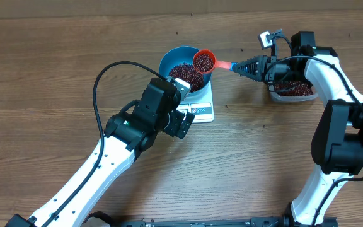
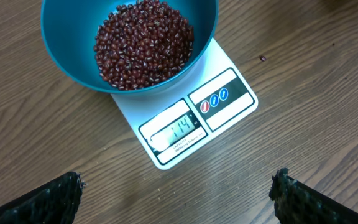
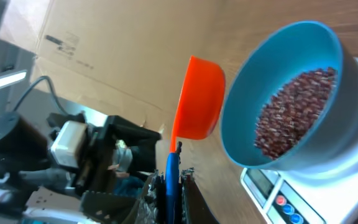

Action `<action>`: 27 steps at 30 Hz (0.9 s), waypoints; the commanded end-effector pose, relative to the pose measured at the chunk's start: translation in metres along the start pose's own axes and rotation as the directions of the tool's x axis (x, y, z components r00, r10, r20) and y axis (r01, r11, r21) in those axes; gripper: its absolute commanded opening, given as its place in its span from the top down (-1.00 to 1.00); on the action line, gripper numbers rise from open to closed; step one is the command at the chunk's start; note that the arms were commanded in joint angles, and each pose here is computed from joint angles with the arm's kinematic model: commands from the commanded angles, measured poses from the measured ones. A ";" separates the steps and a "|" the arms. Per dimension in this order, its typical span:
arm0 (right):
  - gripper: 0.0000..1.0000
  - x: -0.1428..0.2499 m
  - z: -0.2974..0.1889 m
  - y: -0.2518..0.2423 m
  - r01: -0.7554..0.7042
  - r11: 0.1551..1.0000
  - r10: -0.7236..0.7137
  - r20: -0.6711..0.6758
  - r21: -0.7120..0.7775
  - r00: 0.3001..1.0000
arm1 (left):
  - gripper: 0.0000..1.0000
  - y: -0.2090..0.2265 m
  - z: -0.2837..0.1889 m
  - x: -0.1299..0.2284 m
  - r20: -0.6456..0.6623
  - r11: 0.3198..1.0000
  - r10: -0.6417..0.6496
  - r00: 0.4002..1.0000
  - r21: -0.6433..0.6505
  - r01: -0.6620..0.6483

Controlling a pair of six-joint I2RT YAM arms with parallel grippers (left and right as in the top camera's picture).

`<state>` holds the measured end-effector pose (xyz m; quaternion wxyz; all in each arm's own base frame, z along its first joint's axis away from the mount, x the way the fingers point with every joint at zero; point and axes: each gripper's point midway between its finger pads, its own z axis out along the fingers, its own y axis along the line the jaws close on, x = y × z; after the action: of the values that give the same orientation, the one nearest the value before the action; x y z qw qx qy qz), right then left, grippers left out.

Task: Scoop item into bowl and weigh 150g on scale
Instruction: 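Carry the filled scoop over the blue bowl, right gripper, then tilt the red scoop to pour beans into the blue bowl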

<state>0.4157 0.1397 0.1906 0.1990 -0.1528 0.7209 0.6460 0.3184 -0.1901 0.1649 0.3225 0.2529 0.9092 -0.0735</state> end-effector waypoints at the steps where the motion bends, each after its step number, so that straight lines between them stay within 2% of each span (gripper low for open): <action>1: 0.93 0.002 0.000 -0.016 -0.029 0.997 0.030 -0.021 0.078 0.999 | -0.99 0.000 0.003 0.002 -0.009 1.000 0.010 1.000 0.003 -0.010; 13: 0.93 -0.010 0.008 -0.026 0.135 0.984 -0.131 -0.041 0.115 0.990 | -0.99 0.000 0.003 0.003 -0.010 1.000 0.010 1.000 0.003 -0.010; 19: 0.93 -0.004 0.035 -0.021 0.345 0.935 -0.336 -0.106 0.078 0.936 | -0.99 0.000 0.003 0.002 -0.009 1.000 0.010 1.000 0.003 -0.010; 27: 0.93 -0.002 0.049 -0.050 0.454 0.865 -0.409 -0.225 0.215 0.885 | -0.99 0.000 0.003 0.002 -0.009 1.000 0.010 1.000 0.003 -0.010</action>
<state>0.4362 0.1852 0.1591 0.2845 -0.3209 0.7407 0.5171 0.3184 -0.1901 0.1649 0.3225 0.2529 0.9092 -0.0735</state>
